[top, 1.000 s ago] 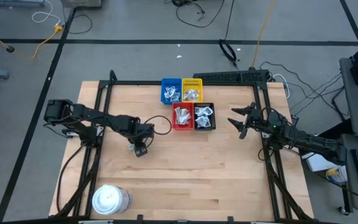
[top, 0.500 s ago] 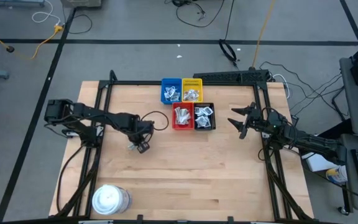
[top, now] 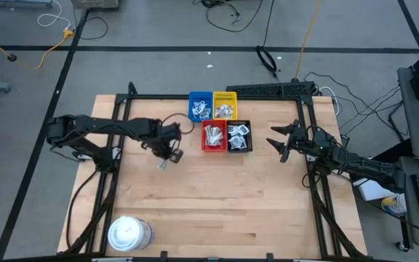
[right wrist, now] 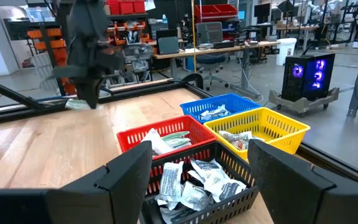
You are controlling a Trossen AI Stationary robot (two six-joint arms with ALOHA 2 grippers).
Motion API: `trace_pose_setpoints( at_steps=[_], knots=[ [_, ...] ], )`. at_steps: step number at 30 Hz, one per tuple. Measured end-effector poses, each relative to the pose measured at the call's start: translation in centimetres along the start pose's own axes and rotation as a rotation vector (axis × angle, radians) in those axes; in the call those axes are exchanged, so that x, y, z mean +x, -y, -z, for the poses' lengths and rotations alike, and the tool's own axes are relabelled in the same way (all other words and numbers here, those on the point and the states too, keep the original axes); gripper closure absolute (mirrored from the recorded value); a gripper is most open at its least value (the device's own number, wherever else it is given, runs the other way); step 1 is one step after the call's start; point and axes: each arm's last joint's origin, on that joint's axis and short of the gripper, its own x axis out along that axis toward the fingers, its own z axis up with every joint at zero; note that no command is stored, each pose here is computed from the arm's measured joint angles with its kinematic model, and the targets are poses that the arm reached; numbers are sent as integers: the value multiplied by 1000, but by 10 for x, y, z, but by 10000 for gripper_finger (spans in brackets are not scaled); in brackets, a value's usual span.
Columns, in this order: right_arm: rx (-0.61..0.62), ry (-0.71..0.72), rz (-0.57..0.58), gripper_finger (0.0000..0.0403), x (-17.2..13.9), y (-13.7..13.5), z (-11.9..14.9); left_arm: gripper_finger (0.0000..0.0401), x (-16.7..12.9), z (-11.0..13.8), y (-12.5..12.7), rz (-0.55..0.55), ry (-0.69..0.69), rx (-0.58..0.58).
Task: Pick & Place First Aid Supplies
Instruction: Put the bandage pack into the red bin
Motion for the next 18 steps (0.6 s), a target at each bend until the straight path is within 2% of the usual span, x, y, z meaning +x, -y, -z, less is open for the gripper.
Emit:
trace_pose_setpoints(
  at_steps=[6, 14, 18],
  knots=[
    [0, 0, 0, 140, 0, 0, 0, 398, -22, -15, 6, 51, 33, -149],
    [0, 0, 0, 140, 0, 0, 0, 399, -44, -23, 0, 7, 9, -313],
    [0, 0, 0, 140, 0, 0, 0, 399, -42, -33, 4, 0, 8, -353]
  ],
)
